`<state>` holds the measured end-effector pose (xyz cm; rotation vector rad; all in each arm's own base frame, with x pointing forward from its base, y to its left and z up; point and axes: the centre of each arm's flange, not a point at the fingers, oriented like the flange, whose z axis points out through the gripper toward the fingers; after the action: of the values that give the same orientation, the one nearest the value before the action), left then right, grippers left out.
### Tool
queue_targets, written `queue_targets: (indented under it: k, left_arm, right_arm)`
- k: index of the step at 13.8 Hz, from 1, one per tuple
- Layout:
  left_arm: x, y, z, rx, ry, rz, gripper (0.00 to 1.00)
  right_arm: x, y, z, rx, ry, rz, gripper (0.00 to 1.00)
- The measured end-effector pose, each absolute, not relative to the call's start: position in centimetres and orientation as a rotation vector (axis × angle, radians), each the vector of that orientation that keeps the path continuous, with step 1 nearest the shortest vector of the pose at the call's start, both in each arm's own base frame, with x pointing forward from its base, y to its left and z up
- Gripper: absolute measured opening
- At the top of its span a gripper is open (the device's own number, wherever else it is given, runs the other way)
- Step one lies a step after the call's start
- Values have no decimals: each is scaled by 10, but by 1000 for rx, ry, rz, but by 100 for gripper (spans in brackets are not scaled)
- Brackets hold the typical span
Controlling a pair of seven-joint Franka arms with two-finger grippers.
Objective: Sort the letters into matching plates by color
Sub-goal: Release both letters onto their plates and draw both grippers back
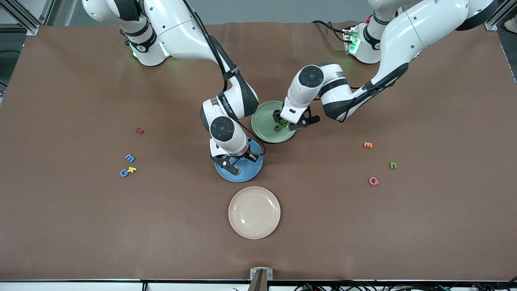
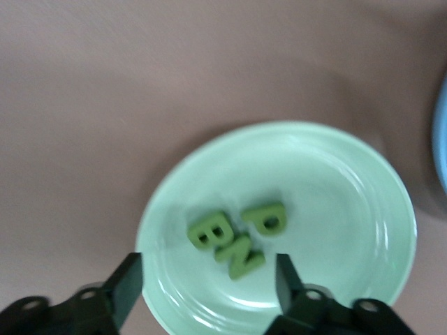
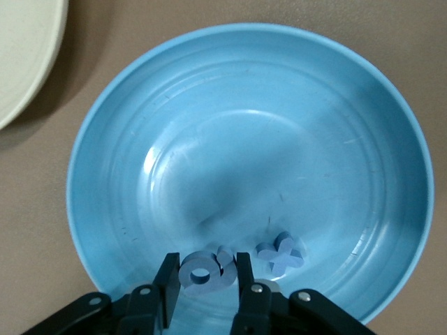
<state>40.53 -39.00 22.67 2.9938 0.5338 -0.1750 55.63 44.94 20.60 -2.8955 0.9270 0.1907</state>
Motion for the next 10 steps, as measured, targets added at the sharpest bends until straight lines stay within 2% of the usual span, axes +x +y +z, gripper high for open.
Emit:
queue_targets:
  k: [1,5,6,10]
  left_arm:
    - [417,-383,231,2991,563,-154,100]
    - [478,-331,258,2993,584,-22,100]
    - [494,-308,262,3008,563,2,100]
    - [546,-195,264,3055,448,34,98]
  right_arm:
    - [557,450,207,-2894,924,189,52]
    - [563,448,227,-2919,905,205,95]
    - [569,440,242,-2956,875,208,100]
    - [598,357,333,-3098,618,295,100]
